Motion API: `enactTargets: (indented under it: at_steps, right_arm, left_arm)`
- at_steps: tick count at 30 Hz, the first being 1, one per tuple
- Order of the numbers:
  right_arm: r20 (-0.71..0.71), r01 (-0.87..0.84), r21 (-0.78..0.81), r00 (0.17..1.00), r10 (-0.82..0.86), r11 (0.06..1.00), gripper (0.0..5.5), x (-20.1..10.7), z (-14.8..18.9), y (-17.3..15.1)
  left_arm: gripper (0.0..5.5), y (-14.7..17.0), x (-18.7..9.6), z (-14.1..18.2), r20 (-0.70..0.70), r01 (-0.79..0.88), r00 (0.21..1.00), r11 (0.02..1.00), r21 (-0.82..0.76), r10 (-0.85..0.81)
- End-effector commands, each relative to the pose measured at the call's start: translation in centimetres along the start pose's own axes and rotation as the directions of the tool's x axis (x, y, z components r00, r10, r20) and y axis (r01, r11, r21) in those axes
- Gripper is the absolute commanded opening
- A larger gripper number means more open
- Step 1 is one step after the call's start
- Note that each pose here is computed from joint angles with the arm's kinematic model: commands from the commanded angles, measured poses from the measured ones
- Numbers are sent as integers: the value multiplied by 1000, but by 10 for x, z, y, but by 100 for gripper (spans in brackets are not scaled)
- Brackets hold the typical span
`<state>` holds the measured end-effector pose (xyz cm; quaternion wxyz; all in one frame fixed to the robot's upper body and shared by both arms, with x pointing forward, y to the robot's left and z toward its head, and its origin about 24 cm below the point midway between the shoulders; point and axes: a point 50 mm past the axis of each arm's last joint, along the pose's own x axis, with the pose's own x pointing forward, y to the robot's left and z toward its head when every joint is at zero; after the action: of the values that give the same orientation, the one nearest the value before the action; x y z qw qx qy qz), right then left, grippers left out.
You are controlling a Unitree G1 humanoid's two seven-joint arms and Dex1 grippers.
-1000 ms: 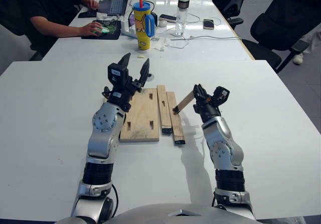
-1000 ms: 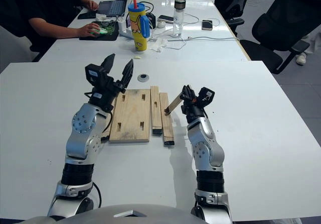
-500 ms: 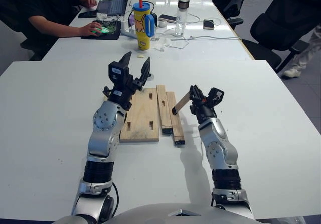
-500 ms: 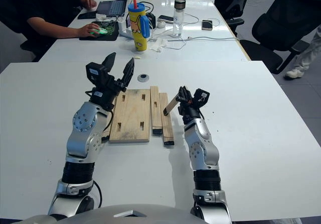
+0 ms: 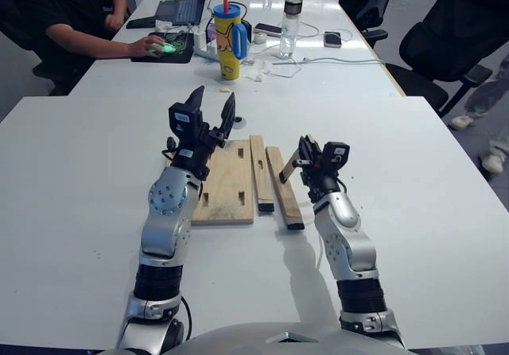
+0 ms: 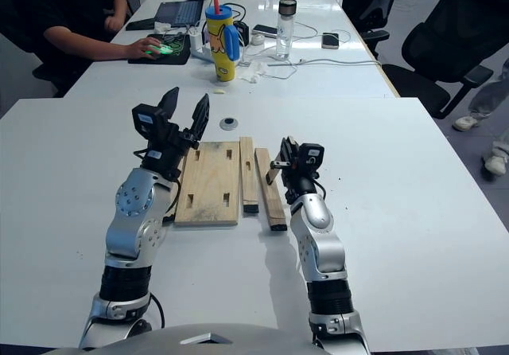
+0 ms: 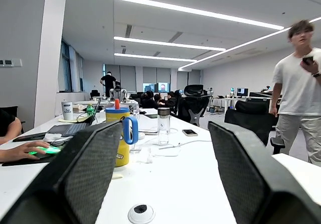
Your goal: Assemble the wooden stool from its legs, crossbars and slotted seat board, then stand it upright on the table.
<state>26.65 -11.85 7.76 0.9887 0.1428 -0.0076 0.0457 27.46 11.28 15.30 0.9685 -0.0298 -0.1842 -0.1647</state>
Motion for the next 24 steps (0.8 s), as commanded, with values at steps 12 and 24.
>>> enactTargets:
  at_steps: [12,24]
  right_arm:
    - [-212,-55,-274,977,-4,960,44,-43,-53,-11]
    - [-121,-154,-291,985,124,944,44,-13,-26,-7]
  left_arm:
    - [315,-6,-4,2,-32,33,999,999,-7,-33]
    - [315,0,-3,1,-4,-44,999,999,13,44]
